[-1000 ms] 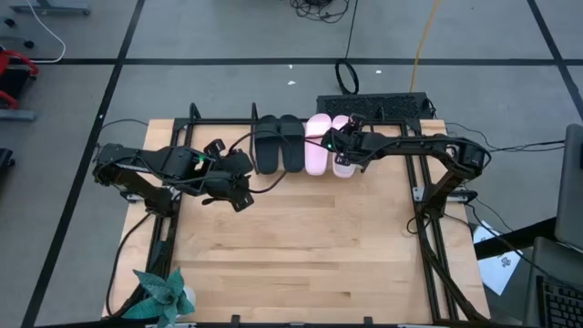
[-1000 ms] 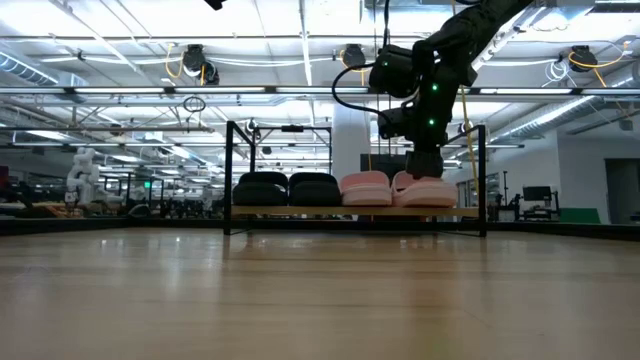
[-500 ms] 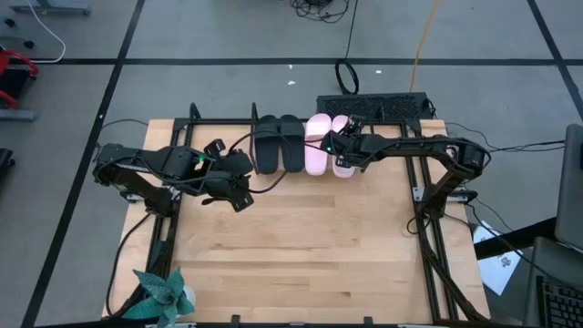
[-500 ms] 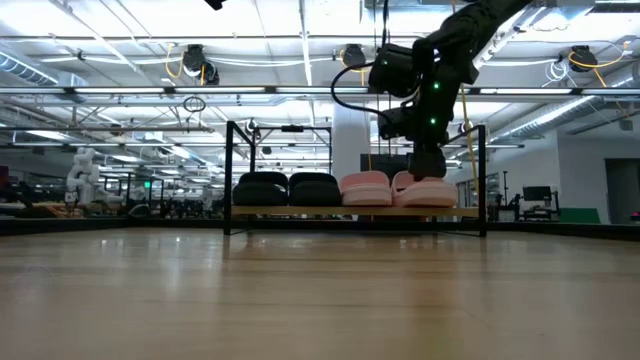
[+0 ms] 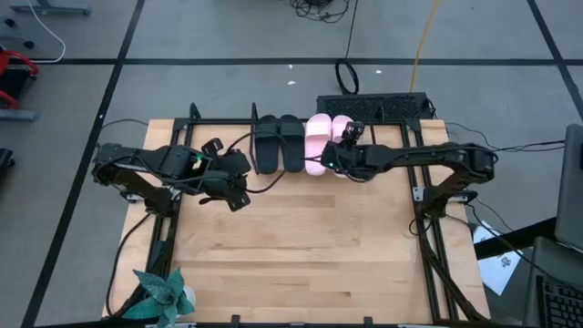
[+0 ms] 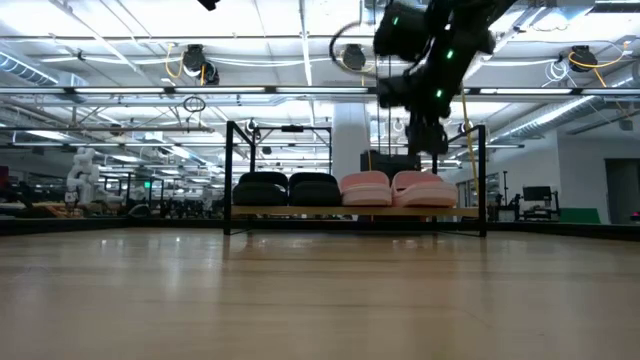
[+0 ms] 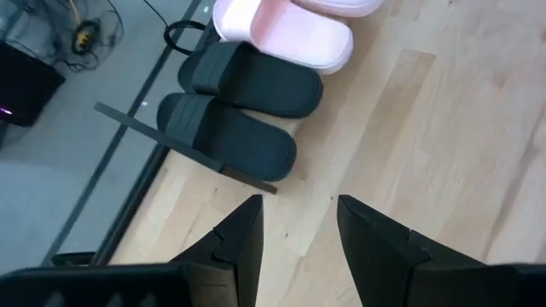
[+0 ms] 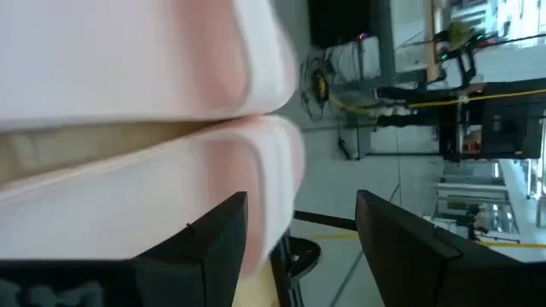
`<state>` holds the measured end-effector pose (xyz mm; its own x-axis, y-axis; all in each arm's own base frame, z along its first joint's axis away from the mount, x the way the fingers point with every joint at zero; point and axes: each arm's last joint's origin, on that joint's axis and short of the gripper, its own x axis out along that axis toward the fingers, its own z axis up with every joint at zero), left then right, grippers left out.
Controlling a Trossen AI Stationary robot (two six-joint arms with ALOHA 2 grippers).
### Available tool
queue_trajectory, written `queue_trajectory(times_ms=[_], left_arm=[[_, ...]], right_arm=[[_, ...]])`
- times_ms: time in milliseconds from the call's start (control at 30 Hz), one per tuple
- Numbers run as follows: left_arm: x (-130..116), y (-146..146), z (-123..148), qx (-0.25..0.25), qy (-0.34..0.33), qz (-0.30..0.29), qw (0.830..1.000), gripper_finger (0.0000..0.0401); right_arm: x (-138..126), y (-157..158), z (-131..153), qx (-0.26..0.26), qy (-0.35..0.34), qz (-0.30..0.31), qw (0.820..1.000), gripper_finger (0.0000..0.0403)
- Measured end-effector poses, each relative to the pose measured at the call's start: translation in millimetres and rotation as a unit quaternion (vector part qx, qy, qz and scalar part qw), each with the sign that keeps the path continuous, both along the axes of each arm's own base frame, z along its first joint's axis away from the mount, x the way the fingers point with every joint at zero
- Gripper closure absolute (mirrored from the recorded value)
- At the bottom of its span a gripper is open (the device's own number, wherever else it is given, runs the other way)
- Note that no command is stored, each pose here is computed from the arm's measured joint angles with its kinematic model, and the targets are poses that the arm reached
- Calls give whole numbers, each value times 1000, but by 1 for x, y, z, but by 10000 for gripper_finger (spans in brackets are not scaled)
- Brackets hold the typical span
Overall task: Pick and place slides into the shelf
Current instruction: Return to Home Position
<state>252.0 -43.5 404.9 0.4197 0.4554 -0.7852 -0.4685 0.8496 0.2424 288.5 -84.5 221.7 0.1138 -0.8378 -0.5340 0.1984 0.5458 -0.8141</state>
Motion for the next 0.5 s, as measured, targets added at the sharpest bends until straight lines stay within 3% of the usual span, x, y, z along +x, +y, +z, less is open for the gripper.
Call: queue_trajectory(times_ms=[100, 267, 367, 500], left_arm=[[-7, -1, 3, -27, 3, -12, 1000, 252], [-30, -10, 14, -131, 3, -50, 990, 252], [-52, -20, 24, -166, -26, -52, 984, 251], [-83, -35, 34, -192, -64, -45, 978, 251]], right_arm=[[-8, 22, 20, -1, -40, 22, 999, 194], [-30, 71, 62, 14, -164, 73, 984, 195], [-52, 98, 88, 61, -300, 79, 949, 195], [-91, 121, 117, 181, -449, 75, 872, 195]])
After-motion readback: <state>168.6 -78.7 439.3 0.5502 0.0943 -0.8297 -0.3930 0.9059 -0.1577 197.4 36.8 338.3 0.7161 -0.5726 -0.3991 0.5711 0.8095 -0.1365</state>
